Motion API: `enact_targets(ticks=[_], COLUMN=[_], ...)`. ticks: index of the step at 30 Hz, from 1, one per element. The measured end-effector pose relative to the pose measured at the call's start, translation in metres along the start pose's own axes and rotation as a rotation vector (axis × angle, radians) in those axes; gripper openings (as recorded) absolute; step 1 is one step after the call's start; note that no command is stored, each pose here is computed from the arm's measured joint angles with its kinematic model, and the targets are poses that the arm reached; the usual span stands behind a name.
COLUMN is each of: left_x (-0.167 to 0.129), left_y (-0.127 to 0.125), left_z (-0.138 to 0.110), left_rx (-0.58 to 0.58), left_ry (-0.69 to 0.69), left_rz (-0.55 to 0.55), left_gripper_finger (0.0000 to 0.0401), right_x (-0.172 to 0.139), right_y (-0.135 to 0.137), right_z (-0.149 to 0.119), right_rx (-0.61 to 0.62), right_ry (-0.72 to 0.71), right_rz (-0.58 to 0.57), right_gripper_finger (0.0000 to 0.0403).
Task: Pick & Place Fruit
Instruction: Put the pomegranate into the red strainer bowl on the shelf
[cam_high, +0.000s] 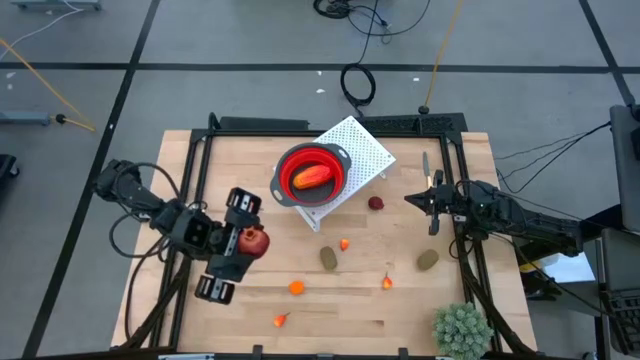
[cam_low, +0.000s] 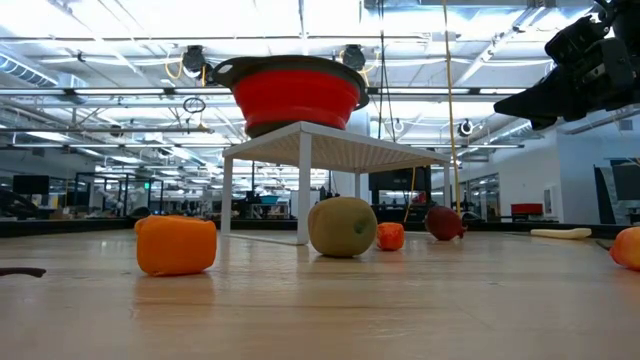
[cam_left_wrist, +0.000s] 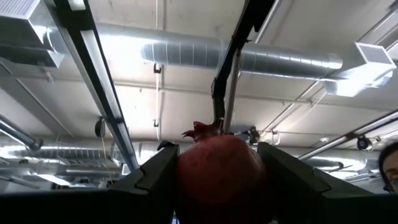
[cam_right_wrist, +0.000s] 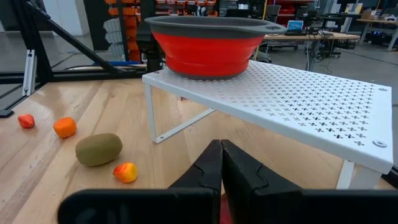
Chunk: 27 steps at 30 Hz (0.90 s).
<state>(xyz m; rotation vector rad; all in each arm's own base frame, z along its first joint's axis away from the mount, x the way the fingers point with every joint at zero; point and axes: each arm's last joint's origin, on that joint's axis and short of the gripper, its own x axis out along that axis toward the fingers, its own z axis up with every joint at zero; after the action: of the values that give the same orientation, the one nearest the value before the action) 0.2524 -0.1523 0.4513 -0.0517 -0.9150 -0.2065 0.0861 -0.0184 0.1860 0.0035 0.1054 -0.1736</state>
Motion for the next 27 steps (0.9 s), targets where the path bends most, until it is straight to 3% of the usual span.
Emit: enact_targets(ticks=[7,10,16,21,27], left_x=[0.0,-0.001,-0.009,-0.018,-0.031], left_y=[0.0,-0.002,-0.002,0.008,0.029], left_z=[0.0,-0.011,-0.041,-0.059,-0.079], left_rx=[-0.003,-0.02,-0.083,-0.176,-0.195], left_ry=[-0.002,0.125,0.459,0.613,0.757], left_rz=[0.001,0.026,0.193,0.383,0.583], left_gripper_finger=[0.02,0.02,0.02,0.02,0.02], right_x=[0.0,0.0,0.0,0.0,0.0], right_y=[0.0,0.0,0.0,0.0,0.0], right_z=[0.0,0.0,0.0,0.0,0.0], right_rx=[0.0,0.0,0.0,0.0,0.0], right_ry=[0.0,0.0,0.0,0.0,0.0], right_rz=[0.0,0.0,0.0,0.0,0.0], right_gripper_finger=[0.0,0.0,0.0,0.0,0.0])
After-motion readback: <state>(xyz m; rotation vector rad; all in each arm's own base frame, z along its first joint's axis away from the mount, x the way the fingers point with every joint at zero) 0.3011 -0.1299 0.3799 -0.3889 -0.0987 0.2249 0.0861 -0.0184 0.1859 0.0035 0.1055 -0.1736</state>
